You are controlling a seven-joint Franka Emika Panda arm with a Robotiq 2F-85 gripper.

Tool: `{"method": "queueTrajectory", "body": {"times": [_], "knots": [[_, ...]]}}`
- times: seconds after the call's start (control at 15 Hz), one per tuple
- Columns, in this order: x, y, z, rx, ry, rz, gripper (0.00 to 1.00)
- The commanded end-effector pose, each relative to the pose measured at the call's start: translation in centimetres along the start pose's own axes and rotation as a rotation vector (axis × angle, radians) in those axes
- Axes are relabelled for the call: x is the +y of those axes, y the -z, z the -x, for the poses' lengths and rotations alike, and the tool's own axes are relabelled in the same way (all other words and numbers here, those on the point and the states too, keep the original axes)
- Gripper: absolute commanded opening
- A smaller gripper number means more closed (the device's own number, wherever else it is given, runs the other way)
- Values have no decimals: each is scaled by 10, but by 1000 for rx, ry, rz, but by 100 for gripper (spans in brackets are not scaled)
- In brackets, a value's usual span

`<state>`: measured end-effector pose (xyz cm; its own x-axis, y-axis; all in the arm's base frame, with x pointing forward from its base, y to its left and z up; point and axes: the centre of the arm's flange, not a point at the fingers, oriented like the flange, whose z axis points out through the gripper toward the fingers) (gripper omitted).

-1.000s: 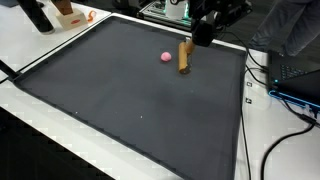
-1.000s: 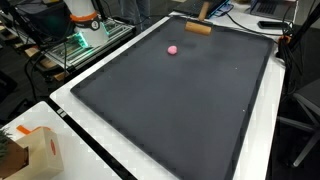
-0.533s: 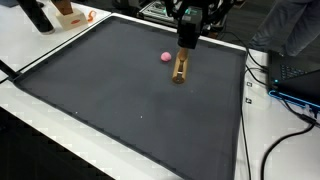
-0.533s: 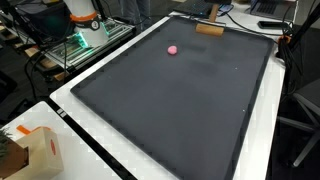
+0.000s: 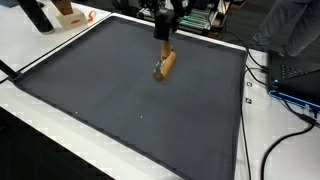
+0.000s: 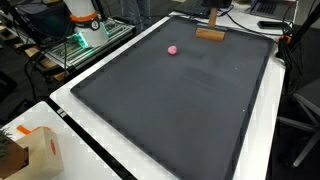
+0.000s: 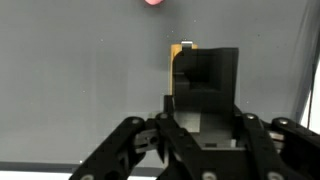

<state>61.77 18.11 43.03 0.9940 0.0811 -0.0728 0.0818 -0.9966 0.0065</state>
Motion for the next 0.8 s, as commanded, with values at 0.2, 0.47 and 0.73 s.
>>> {"method": "queueTrajectory", "body": {"times": [0.2,0.47,0.73], "knots": [[50,-2,65,88,-144,-75,23],[78,-8,89,128,-237,-118,23],[97,-11,116,155,-298,-154,23]]}}
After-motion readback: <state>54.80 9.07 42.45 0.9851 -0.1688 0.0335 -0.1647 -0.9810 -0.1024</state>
